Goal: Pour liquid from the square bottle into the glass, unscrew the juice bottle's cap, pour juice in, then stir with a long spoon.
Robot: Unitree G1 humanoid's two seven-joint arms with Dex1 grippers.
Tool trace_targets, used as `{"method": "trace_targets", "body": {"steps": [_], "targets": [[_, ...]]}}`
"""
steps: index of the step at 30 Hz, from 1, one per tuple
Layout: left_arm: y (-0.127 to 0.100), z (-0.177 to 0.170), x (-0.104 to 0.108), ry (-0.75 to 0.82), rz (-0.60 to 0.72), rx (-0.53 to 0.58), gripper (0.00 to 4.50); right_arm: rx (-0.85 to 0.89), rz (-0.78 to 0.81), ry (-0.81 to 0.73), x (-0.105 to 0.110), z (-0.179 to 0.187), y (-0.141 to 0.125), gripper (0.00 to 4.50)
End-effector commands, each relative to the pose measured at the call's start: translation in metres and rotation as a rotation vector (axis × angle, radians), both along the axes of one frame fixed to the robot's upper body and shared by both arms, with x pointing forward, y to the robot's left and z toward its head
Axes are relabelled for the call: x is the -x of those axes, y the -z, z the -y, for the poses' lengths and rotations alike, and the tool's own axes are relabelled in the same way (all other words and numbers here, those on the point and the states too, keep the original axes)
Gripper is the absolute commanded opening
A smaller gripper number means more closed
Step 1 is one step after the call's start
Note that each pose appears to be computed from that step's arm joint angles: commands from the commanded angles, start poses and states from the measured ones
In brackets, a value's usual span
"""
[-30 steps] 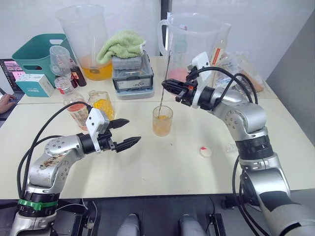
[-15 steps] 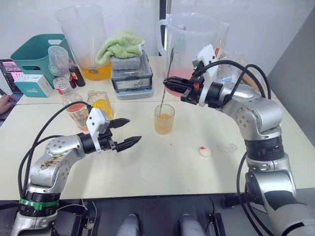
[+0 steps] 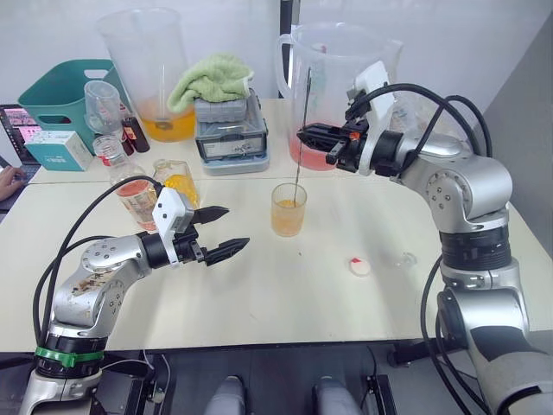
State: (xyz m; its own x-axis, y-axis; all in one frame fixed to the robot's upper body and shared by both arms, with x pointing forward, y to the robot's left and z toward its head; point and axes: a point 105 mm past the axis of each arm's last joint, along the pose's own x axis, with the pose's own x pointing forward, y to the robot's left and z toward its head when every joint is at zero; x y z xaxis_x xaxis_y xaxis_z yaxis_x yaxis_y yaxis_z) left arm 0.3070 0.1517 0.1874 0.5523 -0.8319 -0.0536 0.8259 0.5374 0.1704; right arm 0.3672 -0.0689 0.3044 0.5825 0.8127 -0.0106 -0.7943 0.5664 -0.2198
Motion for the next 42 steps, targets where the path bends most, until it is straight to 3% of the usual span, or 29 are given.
{"method": "trace_targets", "body": {"steps": [1, 9, 16, 23, 29, 36, 42], "targets": [[-0.009, -0.002, 0.002, -0.004, 0.039, -0.004, 4.49, 0.006, 0.002, -0.046, 0.01, -0.006, -0.003, 0.0], [-0.009, -0.003, 0.002, -0.007, 0.038, -0.006, 4.49, -0.099, -0.031, -0.095, 0.013, -0.024, -0.004, 0.0], [-0.008, -0.003, 0.003, -0.007, 0.037, -0.01, 4.49, -0.174, 0.032, 0.003, -0.008, -0.013, -0.016, 0.0], [-0.007, -0.003, 0.003, -0.006, 0.037, -0.008, 4.49, -0.193, 0.052, -0.008, -0.007, -0.01, -0.023, 0.0], [-0.008, -0.004, 0.002, -0.012, 0.038, -0.01, 4.49, -0.181, 0.02, -0.121, 0.013, -0.026, -0.018, 0.0], [-0.009, -0.004, 0.002, -0.014, 0.041, -0.014, 4.49, -0.194, -0.002, -0.132, 0.017, -0.041, -0.007, 0.0], [-0.01, -0.004, 0.001, -0.014, 0.045, -0.012, 4.49, -0.097, -0.036, -0.064, 0.008, -0.028, 0.009, 0.0]]}}
